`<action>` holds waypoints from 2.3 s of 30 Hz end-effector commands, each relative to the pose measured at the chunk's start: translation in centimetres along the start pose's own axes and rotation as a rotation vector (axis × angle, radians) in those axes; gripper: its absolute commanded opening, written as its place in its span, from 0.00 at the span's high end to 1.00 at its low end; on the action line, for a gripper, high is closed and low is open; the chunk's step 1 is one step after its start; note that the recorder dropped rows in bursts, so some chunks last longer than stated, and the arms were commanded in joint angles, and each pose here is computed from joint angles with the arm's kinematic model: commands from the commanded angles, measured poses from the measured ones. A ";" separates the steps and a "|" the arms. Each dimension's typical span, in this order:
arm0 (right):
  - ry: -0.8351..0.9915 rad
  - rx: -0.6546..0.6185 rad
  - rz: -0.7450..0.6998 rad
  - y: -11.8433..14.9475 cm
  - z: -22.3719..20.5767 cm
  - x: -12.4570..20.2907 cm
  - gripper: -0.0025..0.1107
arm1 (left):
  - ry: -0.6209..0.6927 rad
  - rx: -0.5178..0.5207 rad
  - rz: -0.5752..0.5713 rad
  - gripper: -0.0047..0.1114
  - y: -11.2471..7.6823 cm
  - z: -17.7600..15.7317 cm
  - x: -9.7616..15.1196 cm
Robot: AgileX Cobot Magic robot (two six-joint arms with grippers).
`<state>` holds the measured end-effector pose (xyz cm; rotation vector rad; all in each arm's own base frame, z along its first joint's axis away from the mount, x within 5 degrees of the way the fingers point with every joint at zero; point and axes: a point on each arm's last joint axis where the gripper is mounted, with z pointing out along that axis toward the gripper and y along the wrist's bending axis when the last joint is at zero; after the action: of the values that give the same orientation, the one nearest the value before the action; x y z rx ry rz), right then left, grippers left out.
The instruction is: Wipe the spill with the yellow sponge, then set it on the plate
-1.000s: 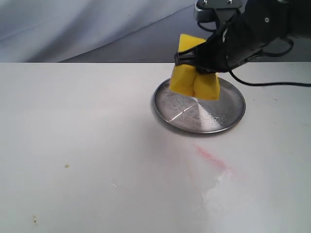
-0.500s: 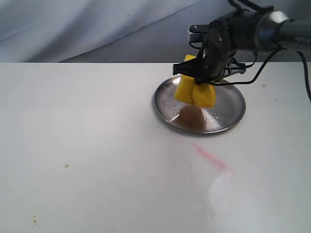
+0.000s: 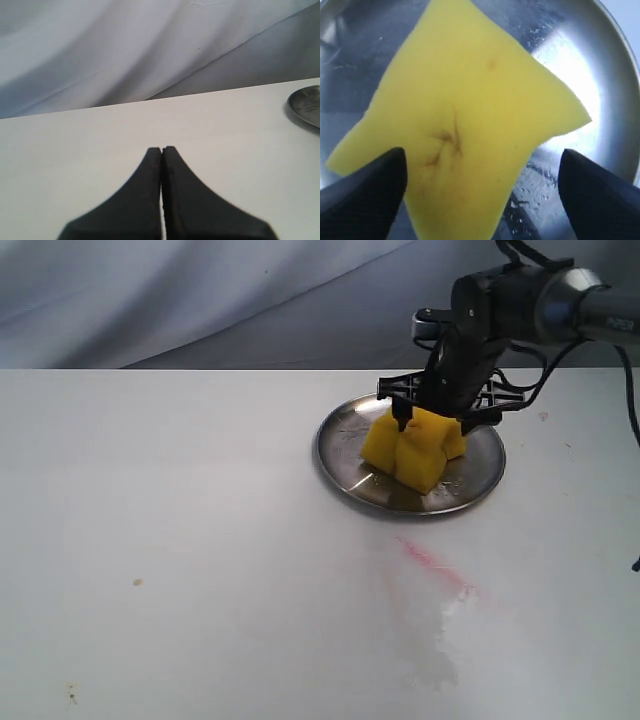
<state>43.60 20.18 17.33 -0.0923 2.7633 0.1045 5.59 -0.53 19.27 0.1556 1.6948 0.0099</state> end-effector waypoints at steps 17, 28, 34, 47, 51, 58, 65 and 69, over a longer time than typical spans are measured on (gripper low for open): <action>-0.522 -0.144 0.073 -5.9 -18.6 11.4 0.98 | -0.013 -0.003 -0.010 0.96 0.0 0.0 -0.2; -0.879 -0.150 0.062 -13.7 -21.9 21.4 0.98 | -0.013 -0.003 -0.010 0.96 0.0 0.0 -0.2; -1.082 -0.146 -0.008 -14.3 -20.9 24.7 0.98 | -0.013 -0.003 -0.010 0.96 0.0 0.0 -0.2; -1.197 -0.119 -0.003 -15.5 -17.7 31.2 0.98 | -0.013 -0.003 -0.010 0.96 0.0 0.0 -0.2; -1.262 -0.123 -0.027 -15.5 -18.6 31.8 0.98 | -0.013 -0.003 -0.010 0.96 0.0 0.0 -0.2; -1.286 -0.079 -0.035 -16.0 -19.2 34.1 0.98 | -0.013 -0.003 -0.010 0.96 0.0 0.0 -0.2; -1.166 -0.025 0.021 -16.4 -18.2 35.2 0.98 | -0.016 -0.003 -0.009 0.96 0.0 0.0 -0.2; -1.155 -0.030 0.027 -16.4 -18.1 35.2 0.98 | -0.012 -0.003 -0.009 0.96 0.0 0.0 -0.2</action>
<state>5.65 0.55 20.42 -0.0017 1.5965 0.1511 5.59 -0.53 19.27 0.1556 1.6948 0.0099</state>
